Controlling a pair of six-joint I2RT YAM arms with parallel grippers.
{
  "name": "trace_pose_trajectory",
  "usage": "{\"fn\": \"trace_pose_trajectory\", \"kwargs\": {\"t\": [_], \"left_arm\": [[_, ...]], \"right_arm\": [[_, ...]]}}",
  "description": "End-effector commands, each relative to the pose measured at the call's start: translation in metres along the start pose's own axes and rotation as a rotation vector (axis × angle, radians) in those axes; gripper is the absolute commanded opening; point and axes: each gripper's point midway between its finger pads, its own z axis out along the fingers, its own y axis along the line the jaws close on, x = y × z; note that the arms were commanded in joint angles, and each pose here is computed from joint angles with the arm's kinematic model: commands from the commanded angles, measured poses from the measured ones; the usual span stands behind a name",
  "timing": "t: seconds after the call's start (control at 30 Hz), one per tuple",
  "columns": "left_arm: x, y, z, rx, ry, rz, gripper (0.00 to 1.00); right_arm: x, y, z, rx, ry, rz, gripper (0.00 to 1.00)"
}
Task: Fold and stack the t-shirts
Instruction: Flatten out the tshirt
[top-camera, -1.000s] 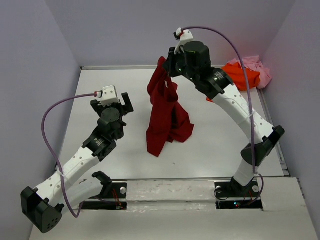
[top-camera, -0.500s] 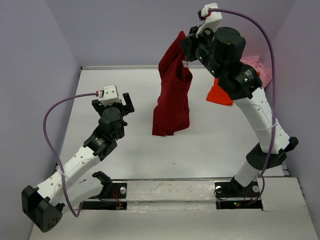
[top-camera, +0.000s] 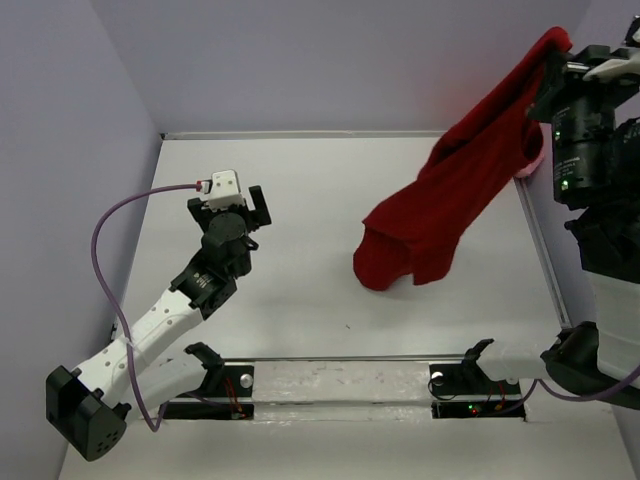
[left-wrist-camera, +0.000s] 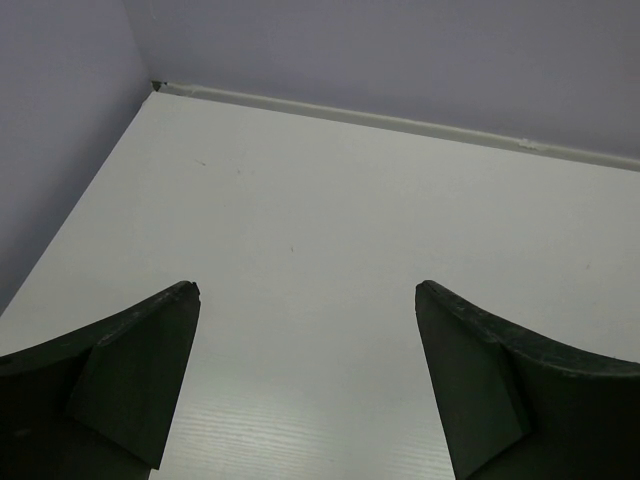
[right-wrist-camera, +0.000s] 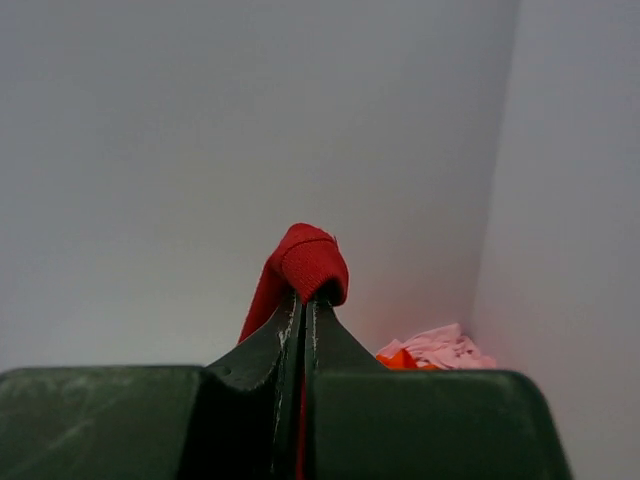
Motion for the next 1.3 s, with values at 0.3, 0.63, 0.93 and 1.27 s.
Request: {"fn": "trace_pose_trajectory", "kwargs": {"t": [0.3, 0.63, 0.93, 1.27], "left_arm": [[-0.034, 0.009, -0.005, -0.034, -0.079, -0.092, 0.99], [-0.054, 0.03, -0.018, -0.082, -0.143, -0.139, 0.99], [-0.057, 0.037, -0.02, -0.109, -0.16, -0.135, 0.99], [-0.042, 0.019, -0.009, -0.067, -0.104, -0.095, 0.99]], "right_arm": [[0.106, 0.082, 0.053, -0.065, 0.159, -0.129, 0.0], [0.331, 0.279, 0.063, -0.462, 0.582, 0.064, 0.0], [0.421, 0.405, -0.004, -0.75, 0.738, 0.034, 0.69], [0.429, 0.264, -0.013, -0.42, 0.803, -0.111, 0.8]]}}
